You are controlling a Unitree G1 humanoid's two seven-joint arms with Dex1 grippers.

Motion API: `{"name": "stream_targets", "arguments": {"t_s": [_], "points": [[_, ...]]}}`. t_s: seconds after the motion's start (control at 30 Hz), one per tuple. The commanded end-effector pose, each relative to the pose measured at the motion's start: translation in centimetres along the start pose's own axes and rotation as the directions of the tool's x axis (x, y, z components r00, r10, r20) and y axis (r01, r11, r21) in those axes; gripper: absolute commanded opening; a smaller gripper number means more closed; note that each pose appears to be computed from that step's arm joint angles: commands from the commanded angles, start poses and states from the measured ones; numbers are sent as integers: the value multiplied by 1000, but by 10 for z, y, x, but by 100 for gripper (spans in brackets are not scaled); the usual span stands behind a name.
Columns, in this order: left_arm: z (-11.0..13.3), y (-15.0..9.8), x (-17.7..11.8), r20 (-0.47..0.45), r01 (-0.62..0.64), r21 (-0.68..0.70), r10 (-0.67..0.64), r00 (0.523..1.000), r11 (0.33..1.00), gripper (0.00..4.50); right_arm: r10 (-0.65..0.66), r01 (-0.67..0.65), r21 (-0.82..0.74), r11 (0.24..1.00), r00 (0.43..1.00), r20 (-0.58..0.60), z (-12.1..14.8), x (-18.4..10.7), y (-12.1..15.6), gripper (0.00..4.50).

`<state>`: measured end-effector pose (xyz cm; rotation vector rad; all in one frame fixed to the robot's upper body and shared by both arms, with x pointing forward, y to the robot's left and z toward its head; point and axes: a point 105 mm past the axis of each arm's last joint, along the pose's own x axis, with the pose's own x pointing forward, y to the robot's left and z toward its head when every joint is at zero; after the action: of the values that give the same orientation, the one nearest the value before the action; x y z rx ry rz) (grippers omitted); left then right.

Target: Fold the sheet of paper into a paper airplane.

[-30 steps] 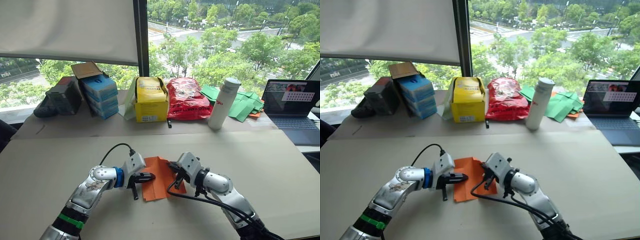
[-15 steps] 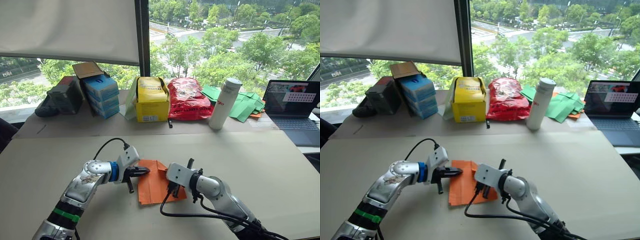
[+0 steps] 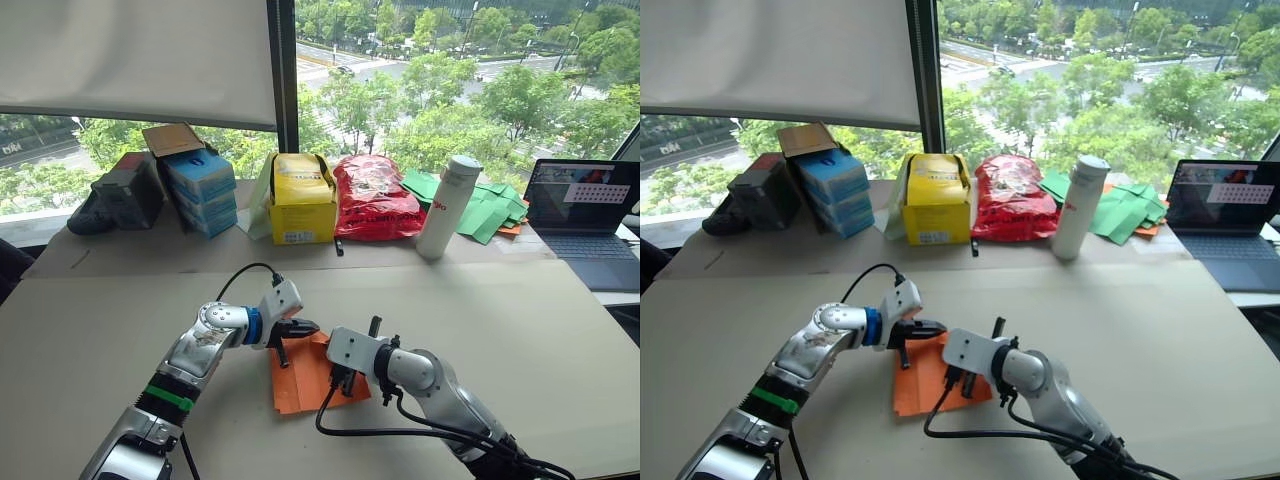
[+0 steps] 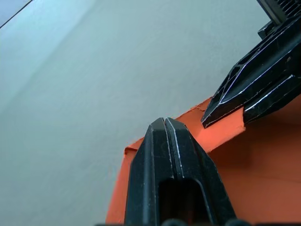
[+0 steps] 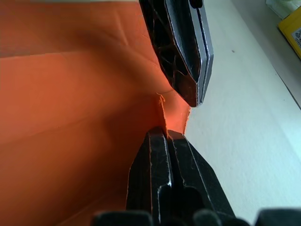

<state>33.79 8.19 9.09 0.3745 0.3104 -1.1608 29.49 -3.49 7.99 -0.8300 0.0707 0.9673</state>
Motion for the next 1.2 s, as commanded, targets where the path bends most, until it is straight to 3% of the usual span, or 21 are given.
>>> {"name": "stream_targets", "arguments": {"t_s": [0.03, 0.27, 0.57, 0.6, 0.73, 0.93, 1.03, 1.13, 1.2], "points": [[8, 5, 2, -2, -8, 72, 8, 1000, 997, 0, 69, -69, 8, 998, 998, -4, 0, 3, 14, 4], [-7, 11, 9, -60, -22, 104, 28, 998, 994, 0, 76, -76, -7, 997, 997, -3, 1, 4, 14, 4], [-28, -1, 11, -132, 22, 143, -3, 991, 989, 0, 73, -72, 24, 997, 997, -7, 0, 3, 8, 4], [-30, -1, 11, -137, 22, 144, -2, 991, 989, 0, 80, -79, 44, 996, 997, 0, 2, 2, 8, 61], [-33, -2, 12, -134, 14, 138, 4, 991, 990, 0, 78, -90, 182, 979, 994, 71, 16, -6, -2, 192], [-33, -2, 12, -123, 0, 135, 17, 992, 991, 0, 42, -124, 366, 922, 974, 223, 46, -24, -30, 192], [-32, -3, 13, -105, -3, 129, 16, 994, 992, 0, 21, -109, 402, 909, 976, 218, 46, -23, -37, 192], [-35, -4, 10, -100, -7, 124, 20, 995, 992, 0, 15, -68, 412, 909, 991, 130, 29, -11, -37, 192], [-37, -5, 9, -100, -9, 124, 22, 995, 992, 0, 15, -54, 413, 909, 995, 96, 23, -5, -35, 107]]}}
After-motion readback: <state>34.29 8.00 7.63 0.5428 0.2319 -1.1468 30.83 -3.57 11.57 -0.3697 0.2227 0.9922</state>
